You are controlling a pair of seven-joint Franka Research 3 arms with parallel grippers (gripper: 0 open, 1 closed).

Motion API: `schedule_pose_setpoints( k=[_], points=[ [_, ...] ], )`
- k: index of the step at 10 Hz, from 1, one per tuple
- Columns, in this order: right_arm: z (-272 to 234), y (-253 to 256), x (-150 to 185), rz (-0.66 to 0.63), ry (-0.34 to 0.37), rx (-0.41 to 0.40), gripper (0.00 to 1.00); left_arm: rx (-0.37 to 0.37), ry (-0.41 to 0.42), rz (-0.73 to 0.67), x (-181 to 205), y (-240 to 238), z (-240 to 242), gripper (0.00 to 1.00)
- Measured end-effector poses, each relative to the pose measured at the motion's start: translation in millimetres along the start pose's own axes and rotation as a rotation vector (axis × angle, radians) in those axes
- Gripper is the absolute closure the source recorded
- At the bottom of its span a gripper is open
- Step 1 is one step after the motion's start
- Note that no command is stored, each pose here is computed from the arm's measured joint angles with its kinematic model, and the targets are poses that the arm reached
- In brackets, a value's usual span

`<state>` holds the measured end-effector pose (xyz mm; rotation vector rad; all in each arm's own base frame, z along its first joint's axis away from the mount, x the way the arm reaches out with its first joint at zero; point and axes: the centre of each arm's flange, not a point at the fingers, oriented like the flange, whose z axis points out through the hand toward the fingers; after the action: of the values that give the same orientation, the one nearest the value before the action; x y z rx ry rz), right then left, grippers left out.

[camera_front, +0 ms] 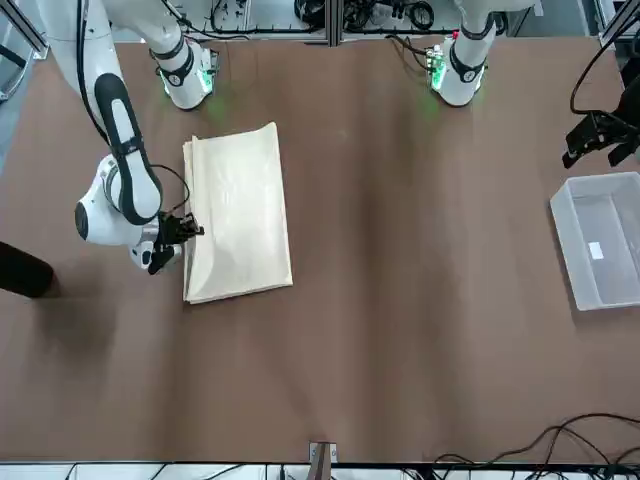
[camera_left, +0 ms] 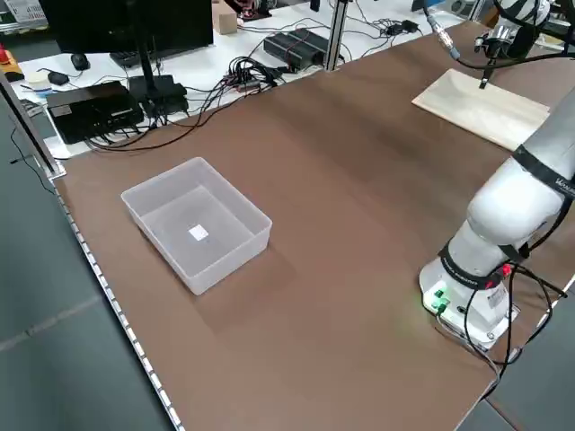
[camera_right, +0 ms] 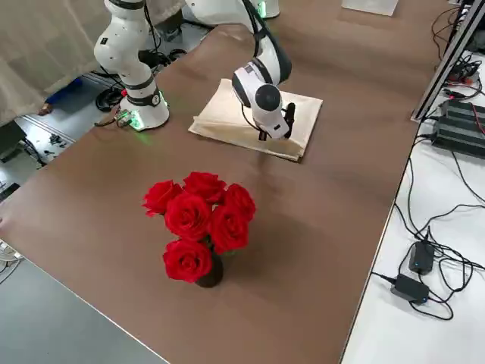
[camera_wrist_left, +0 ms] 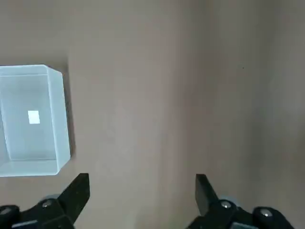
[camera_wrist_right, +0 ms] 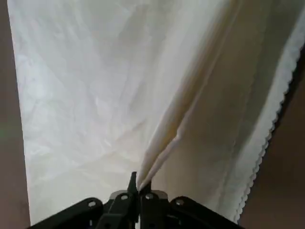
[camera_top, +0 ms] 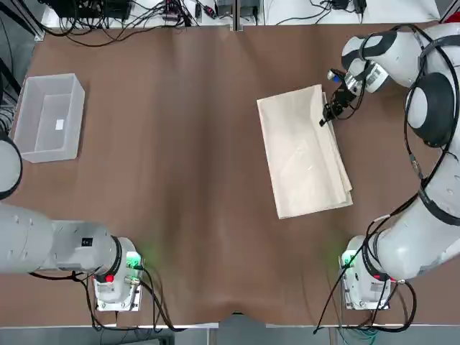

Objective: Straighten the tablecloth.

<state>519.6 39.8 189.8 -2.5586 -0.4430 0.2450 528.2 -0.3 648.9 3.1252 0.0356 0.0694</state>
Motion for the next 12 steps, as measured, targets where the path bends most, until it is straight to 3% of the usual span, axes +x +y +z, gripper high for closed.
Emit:
schedule_pose_setpoints(
  k=[8, 12],
  points=[
    [-13, -41, 22, 0.077, -0.044, 0.065, 0.97, 0.0, -0.001, 0.0, 0, 0, 0, 0.02],
    [-18, -94, 30, 0.14, -0.072, 0.082, 0.97, 0.0, -0.001, 0.0, 0, 0, 1, 0.02]
  ],
)
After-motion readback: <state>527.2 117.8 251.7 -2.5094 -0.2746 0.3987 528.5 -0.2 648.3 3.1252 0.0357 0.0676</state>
